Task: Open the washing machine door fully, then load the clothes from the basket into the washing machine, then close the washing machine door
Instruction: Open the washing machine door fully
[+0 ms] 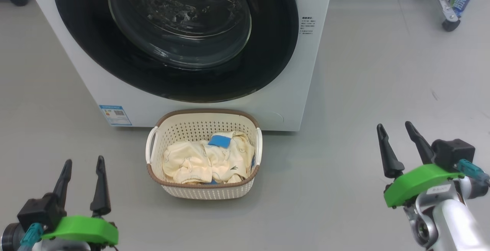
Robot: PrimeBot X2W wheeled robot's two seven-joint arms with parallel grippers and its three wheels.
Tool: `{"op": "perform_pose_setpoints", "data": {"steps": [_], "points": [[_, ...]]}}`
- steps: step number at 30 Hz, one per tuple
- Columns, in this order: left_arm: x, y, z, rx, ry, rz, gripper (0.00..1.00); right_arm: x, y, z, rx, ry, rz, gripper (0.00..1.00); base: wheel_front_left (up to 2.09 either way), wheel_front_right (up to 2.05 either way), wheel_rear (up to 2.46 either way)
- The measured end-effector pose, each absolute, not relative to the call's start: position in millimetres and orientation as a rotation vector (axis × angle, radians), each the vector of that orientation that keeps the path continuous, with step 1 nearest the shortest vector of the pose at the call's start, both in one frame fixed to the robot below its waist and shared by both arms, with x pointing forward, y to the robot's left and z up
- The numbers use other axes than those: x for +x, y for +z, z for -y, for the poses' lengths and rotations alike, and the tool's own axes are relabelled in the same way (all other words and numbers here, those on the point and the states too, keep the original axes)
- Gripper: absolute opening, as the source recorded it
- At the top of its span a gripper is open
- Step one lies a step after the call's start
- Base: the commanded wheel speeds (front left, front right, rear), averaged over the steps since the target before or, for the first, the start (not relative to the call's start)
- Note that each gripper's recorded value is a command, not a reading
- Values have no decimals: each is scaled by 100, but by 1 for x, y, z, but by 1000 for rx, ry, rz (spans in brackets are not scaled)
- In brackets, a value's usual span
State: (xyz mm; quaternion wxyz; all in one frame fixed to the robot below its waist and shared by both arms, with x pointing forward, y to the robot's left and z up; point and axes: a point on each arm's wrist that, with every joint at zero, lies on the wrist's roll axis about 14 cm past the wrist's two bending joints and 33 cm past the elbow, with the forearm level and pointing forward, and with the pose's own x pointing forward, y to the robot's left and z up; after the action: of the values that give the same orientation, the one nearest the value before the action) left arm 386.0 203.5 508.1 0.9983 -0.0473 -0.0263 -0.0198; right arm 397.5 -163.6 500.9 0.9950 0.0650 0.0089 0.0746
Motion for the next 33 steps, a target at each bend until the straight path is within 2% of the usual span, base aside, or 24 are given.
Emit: {"op": "perform_pose_setpoints", "data": {"steps": [33], "points": [[389,509,-196,-88,-67,57,100,398,498,166,136,139,-14,100,2,2,-4]]}}
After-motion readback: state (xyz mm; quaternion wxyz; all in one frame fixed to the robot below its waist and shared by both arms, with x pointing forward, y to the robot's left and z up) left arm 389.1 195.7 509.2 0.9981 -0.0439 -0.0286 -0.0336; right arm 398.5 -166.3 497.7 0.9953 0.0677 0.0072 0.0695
